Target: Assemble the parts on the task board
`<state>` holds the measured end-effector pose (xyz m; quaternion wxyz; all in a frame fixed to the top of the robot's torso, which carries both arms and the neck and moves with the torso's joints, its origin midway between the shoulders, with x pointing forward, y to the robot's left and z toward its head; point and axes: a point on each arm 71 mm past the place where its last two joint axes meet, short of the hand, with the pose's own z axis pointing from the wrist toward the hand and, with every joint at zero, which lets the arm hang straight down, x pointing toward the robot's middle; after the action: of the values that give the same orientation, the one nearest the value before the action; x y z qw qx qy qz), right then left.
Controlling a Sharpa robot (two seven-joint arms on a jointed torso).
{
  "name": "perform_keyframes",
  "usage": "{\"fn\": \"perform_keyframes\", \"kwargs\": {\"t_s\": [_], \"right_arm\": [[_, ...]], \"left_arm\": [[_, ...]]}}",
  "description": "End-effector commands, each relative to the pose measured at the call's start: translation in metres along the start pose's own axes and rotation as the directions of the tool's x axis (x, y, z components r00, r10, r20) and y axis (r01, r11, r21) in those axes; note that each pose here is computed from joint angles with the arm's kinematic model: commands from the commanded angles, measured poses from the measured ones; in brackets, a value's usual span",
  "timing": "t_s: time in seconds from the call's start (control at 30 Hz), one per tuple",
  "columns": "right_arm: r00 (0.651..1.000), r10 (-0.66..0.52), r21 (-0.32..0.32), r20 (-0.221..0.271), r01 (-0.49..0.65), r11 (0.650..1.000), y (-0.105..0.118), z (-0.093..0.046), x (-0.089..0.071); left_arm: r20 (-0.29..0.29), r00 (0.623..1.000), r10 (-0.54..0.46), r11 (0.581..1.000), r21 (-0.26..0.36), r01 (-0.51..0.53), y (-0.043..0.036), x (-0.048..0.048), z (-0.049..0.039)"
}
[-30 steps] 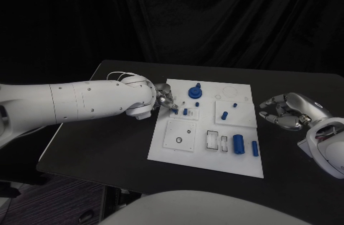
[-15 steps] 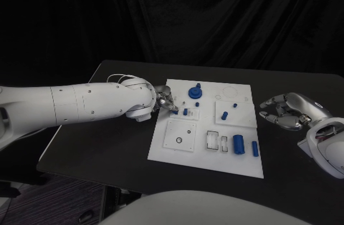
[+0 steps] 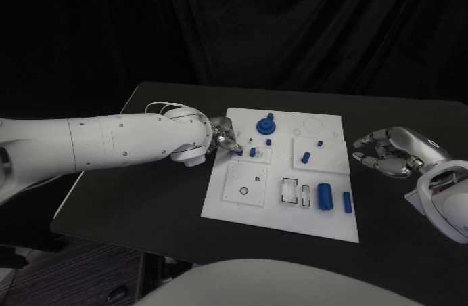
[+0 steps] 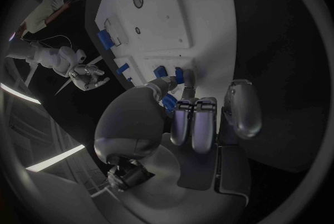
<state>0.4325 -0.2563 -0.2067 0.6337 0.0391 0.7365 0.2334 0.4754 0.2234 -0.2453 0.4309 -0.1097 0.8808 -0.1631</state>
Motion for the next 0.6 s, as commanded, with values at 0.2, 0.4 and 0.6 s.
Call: {"fn": "perform_keyframes", "kwargs": {"t_s": [0.2, 0.4, 0.6], "right_arm": [[1.0, -0.002, 0.018, -0.01, 0.002, 1.0, -0.0014, -0.0003, 0.0016], [1.0, -0.003, 0.019, -0.012, 0.003, 1.0, -0.0015, -0.0002, 0.0018], [1.0, -0.003, 0.02, -0.012, 0.003, 1.0, -0.0016, -0.0002, 0.0019]], "left_arm": [[-0.041, 0.999, 0.004, 1.0, 0.0, -0.004, 0.0008, 0.0109, 0.0021], [-0.037, 0.999, 0.001, 1.0, 0.001, -0.001, 0.0013, 0.0112, 0.0031], [-0.034, 0.999, -0.001, 1.0, -0.002, 0.001, 0.0028, 0.0109, 0.0038]]}}
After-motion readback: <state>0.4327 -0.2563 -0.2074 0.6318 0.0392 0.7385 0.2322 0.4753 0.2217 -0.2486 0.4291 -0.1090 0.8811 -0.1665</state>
